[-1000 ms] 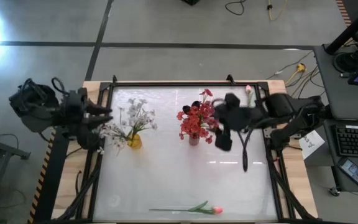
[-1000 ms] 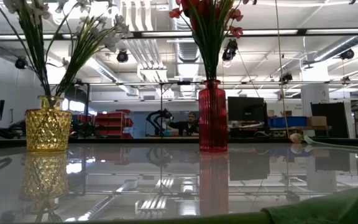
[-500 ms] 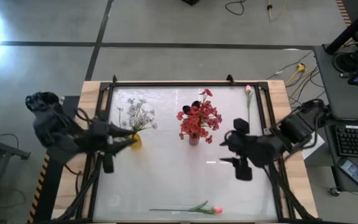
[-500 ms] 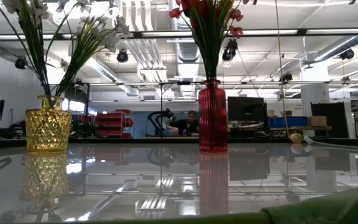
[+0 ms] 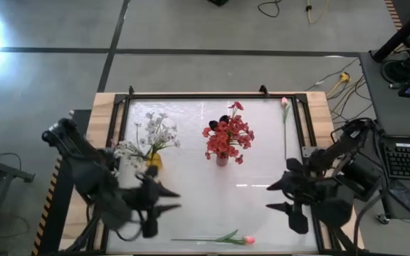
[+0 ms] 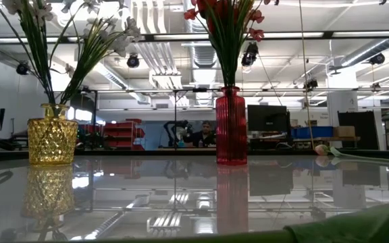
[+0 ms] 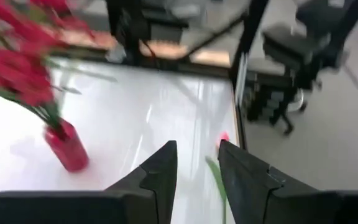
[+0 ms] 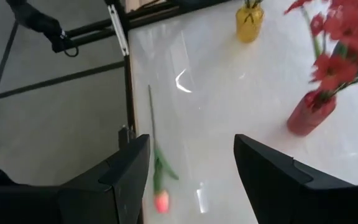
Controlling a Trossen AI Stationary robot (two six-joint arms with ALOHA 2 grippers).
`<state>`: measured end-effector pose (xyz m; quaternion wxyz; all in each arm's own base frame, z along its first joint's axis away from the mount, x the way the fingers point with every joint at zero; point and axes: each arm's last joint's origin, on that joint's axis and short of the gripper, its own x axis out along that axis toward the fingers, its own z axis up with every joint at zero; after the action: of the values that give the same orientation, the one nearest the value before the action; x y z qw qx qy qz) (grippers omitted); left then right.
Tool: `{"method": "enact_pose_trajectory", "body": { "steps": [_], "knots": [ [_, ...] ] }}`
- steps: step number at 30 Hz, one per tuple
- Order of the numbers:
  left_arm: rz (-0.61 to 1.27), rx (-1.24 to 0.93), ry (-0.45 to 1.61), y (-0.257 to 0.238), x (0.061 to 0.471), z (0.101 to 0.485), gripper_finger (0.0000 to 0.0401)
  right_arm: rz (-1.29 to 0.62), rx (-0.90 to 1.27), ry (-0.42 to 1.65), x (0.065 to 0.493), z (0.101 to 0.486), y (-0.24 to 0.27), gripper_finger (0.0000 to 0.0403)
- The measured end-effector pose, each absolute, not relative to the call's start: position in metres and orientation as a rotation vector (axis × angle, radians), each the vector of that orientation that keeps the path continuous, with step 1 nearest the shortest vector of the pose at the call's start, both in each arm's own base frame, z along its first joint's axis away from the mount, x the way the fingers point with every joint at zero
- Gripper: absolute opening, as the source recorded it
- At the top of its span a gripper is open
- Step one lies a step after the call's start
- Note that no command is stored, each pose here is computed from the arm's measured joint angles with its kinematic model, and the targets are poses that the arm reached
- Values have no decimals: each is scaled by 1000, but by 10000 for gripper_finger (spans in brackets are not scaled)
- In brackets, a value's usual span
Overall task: Sort flowers into vase by color
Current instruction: Put the bottom pink flower into the yellow vase
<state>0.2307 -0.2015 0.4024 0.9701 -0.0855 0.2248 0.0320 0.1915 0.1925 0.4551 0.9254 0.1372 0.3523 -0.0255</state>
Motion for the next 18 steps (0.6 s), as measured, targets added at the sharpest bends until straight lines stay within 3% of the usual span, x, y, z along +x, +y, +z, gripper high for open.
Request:
{"method": "enact_pose_trajectory", "body": {
  "steps": [8,18],
  "knots": [
    [-7,-101,659,-245,274,337,84,-81,357,780,188,437,211,224],
    [-42,-103,735,-285,308,269,82,-147,325,855,195,400,231,224]
  ]
}}
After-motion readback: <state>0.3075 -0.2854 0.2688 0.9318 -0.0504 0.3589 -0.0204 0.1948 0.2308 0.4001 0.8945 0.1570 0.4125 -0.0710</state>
